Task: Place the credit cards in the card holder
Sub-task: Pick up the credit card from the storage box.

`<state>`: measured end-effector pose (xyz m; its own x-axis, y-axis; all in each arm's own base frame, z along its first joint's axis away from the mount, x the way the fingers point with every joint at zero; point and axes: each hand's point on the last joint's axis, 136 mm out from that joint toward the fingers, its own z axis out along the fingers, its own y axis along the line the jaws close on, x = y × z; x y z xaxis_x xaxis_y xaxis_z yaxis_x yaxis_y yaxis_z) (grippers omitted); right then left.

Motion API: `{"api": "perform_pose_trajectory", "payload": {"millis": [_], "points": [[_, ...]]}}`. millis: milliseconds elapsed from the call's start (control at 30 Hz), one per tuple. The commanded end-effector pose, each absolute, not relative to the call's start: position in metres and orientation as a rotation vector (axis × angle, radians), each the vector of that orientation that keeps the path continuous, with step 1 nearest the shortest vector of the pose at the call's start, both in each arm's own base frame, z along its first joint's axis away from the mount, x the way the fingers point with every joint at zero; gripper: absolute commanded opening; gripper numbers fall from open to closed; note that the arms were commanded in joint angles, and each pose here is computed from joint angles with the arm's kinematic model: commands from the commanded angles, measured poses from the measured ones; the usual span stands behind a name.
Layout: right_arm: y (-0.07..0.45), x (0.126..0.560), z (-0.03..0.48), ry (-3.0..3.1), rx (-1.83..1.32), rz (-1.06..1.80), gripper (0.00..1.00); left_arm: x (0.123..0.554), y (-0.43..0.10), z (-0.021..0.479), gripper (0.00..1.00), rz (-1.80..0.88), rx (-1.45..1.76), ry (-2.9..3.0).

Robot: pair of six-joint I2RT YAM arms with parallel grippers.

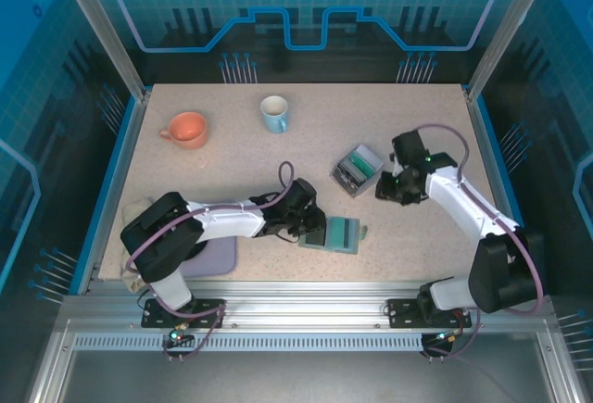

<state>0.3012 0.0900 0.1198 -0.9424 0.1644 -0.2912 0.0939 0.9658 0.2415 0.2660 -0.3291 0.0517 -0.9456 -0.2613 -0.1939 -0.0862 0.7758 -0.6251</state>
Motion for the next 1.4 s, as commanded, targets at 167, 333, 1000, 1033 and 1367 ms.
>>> {"api": "perform_pose_trajectory", "payload": {"millis": [167, 333, 1000, 1033, 1367], "points": [[0.135, 0.361, 0.139, 2.758, -0.35, 0.344, 0.27, 0.299, -0.326, 0.102, 0.3, -1.099, -0.344, 2.597], [0.138, 0.379, 0.123, 2.792, -0.423, 0.258, 0.32, 0.304, -0.31, 0.104, 0.34, -1.089, -0.399, 2.583], [0.146, 0.397, 0.074, 2.899, -0.543, 0.056, 0.28, 0.3, -0.294, 0.097, 0.38, -1.056, -0.438, 2.601], [0.145, 0.397, 0.074, 2.902, -0.546, 0.042, 0.25, 0.299, -0.293, 0.096, 0.38, -1.052, -0.438, 2.605], [0.142, 0.394, 0.104, 2.835, -0.584, -0.017, 0.09, 0.298, -0.29, 0.095, 0.38, -1.034, -0.435, 2.612]]}}
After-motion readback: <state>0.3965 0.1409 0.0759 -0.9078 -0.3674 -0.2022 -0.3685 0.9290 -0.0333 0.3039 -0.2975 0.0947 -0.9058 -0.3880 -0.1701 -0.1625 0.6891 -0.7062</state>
